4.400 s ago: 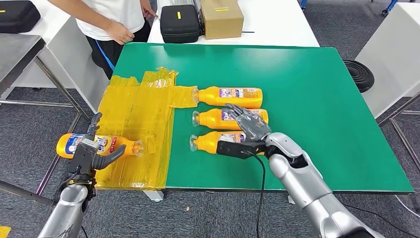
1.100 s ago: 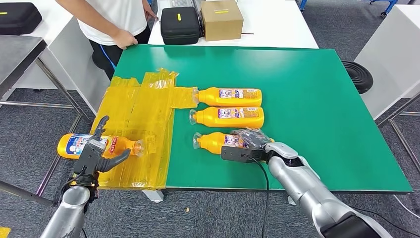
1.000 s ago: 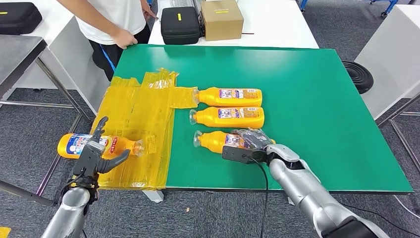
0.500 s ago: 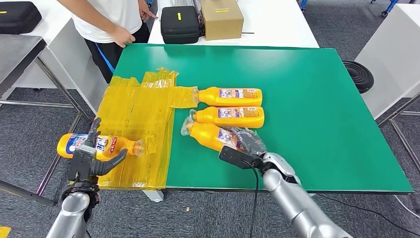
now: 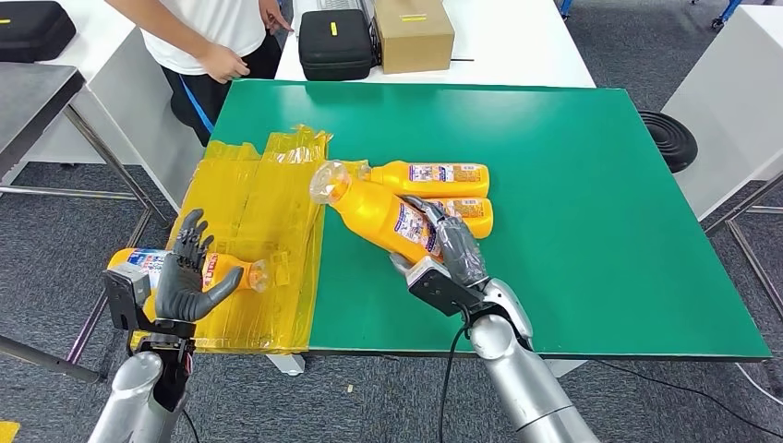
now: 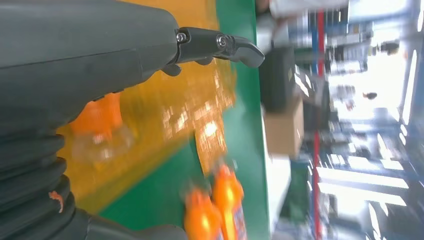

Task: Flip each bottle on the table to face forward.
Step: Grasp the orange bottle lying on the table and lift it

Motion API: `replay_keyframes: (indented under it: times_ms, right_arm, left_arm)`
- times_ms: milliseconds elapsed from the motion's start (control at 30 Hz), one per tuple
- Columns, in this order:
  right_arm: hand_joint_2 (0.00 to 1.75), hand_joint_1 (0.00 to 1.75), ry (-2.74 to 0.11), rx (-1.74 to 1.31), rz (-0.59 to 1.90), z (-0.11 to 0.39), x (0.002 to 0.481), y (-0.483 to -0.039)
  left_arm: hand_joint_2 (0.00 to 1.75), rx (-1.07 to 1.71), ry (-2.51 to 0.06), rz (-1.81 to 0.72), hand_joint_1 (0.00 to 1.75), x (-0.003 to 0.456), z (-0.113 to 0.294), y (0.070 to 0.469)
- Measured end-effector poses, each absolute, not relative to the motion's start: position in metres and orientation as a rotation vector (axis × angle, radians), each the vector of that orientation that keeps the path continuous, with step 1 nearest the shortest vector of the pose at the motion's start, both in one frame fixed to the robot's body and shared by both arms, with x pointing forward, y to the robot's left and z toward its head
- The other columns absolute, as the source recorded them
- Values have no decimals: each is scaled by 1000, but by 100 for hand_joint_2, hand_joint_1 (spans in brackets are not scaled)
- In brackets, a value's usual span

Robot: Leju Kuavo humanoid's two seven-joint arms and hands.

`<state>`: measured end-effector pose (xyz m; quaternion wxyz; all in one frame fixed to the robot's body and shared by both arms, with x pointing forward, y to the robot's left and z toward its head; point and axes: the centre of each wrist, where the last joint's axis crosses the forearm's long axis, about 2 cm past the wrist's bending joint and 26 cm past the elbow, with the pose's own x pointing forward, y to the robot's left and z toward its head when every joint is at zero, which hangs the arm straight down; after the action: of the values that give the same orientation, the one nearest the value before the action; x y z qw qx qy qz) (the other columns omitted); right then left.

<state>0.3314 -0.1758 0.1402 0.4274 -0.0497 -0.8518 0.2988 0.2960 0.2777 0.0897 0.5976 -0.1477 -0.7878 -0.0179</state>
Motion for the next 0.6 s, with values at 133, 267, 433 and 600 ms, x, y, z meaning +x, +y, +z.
replay_keyframes:
  times_ms: [133,267,433,600]
  right_arm:
    - [175,175,-2149,-105,746,140,331,-170]
    - [175,175,-2147,-70,750,133,329,-162]
    - [175,175,-2122,-13,760,121,325,-151]
    - [175,175,-2099,48,780,114,320,-137]
  left_arm:
    - [175,-617,-1809,-84,0,301,95,267]
    - [175,-740,-1795,-156,0,310,101,255]
    - [175,-824,-1773,-218,0,319,106,243]
    - [175,-858,-1750,-266,0,322,108,233]
